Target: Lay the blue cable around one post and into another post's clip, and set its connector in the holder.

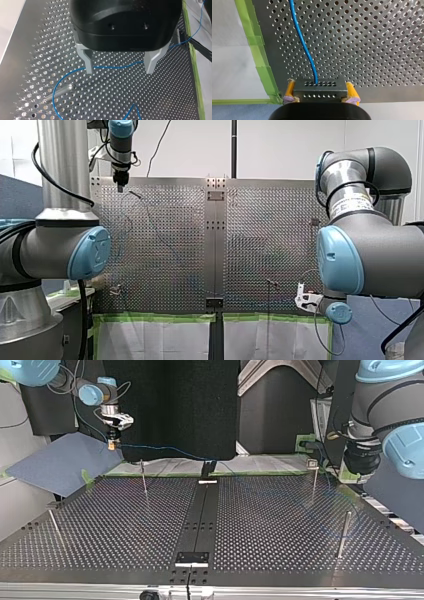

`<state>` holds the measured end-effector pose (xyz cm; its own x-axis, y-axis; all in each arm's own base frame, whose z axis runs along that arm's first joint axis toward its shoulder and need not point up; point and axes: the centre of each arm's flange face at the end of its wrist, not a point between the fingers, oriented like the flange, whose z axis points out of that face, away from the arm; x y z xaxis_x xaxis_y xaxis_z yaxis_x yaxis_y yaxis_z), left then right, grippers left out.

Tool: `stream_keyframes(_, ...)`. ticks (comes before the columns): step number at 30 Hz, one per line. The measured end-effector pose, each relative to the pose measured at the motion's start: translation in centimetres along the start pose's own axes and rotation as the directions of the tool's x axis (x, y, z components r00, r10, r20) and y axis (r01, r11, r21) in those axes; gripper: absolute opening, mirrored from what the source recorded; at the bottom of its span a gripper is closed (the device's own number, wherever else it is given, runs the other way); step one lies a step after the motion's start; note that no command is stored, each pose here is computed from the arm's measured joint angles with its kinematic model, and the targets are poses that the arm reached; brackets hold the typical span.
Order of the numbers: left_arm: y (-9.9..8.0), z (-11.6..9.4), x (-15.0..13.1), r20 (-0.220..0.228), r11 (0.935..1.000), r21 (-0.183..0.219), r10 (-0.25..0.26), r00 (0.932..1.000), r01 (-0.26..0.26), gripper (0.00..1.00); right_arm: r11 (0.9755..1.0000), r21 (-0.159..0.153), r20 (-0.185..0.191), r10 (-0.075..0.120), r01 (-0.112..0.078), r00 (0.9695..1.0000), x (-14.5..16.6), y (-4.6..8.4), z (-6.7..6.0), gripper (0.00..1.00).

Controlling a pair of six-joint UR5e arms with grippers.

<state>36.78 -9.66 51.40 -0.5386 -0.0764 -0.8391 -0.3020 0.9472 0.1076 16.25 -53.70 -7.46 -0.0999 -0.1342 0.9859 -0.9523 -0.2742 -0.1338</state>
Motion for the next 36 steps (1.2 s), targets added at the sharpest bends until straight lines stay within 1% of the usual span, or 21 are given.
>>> stream_keyframes(20, 0.0, -0.1, 0.0, 0.001, 1.0000, 0.002, 0.000, 1.0000, 0.000, 1.00, 1.0000, 0.001, 0.000, 0.000, 0.000, 1.0000, 0.0, -0.1, 0.0, 0.00)
stream_keyframes(24, -0.1, -0.3, -0.1, 0.012, 1.0000, 0.008, -0.001, 0.9999, 0.001, 1.00, 1.0000, 0.001, 0.000, -0.001, 0.001, 1.0000, 0.0, -0.1, 0.1, 0.00)
stream_keyframes(28, -0.6, -0.2, 0.0, 0.033, 0.9993, 0.038, 0.002, 0.9994, -0.004, 1.00, 1.0000, 0.002, 0.001, -0.001, 0.001, 1.0000, 0.0, -0.1, 0.0, 0.00)
stream_keyframes(31, -1.0, -0.5, 0.4, 0.052, 0.9972, 0.071, 0.020, 0.9984, -0.024, 1.00, 1.0000, 0.001, 0.001, -0.001, 0.001, 1.0000, 0.0, -0.1, 0.0, 0.00)
stream_keyframes(34, -1.7, -0.8, 1.1, 0.067, 0.9935, 0.108, 0.028, 0.9974, -0.035, 1.00, 1.0000, 0.000, 0.001, -0.002, 0.002, 1.0000, 0.0, 0.0, 0.0, 0.00)
stream_keyframes(36, -2.4, -0.8, 1.7, 0.071, 0.9899, 0.138, 0.024, 0.9972, -0.034, 1.00, 1.0000, 0.000, 0.001, -0.003, 0.003, 1.0000, 0.0, 0.0, 0.0, 0.00)
